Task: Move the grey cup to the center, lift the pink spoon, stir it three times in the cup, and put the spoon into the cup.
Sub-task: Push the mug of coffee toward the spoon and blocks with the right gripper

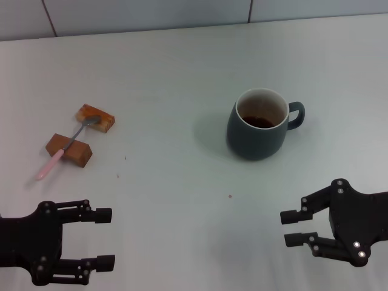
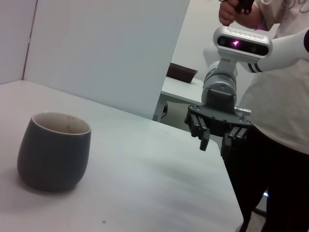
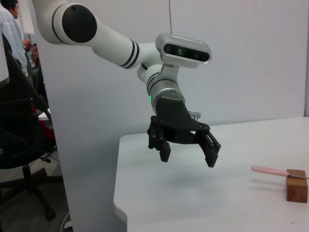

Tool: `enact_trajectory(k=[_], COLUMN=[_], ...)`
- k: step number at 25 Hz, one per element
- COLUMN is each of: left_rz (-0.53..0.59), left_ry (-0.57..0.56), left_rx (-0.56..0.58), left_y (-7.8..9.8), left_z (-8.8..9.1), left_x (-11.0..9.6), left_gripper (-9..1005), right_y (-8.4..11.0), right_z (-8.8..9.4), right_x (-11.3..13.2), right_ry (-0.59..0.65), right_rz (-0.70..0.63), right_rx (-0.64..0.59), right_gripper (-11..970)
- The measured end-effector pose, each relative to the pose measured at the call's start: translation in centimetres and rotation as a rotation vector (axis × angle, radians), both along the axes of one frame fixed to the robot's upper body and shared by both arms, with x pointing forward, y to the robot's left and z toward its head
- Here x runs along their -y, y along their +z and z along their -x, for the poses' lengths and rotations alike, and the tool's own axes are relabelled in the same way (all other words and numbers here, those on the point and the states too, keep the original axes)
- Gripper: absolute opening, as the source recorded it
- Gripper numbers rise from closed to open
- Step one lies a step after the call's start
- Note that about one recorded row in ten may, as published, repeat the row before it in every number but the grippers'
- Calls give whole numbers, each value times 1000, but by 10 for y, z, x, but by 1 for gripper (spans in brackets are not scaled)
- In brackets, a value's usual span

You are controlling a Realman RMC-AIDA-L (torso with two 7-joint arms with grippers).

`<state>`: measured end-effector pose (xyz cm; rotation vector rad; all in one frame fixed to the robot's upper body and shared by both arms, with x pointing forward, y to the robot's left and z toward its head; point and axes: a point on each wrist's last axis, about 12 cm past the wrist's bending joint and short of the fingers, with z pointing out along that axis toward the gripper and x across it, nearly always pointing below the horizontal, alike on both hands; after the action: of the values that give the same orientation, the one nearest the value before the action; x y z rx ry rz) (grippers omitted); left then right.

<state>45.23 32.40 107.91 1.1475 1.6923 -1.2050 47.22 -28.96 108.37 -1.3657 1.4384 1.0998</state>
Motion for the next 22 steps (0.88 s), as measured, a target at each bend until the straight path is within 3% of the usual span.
enact_trajectory(k=[13, 16, 22], left_rz=[3, 4, 10], left_ry=[6, 7, 9], left_rx=[5, 6, 12], left_y=[1, 1, 2], left_z=[-1, -1, -3], left_x=[0, -1, 1], left_gripper=[786, 786, 786], right_y=[7, 10, 17], right_z=[-5, -10, -22], right_x=[5, 10, 35], right_ry=[-61, -119, -348], right_rz=[-11, 0, -7], right_rx=[42, 46, 66], right_gripper=[-2, -1, -1])
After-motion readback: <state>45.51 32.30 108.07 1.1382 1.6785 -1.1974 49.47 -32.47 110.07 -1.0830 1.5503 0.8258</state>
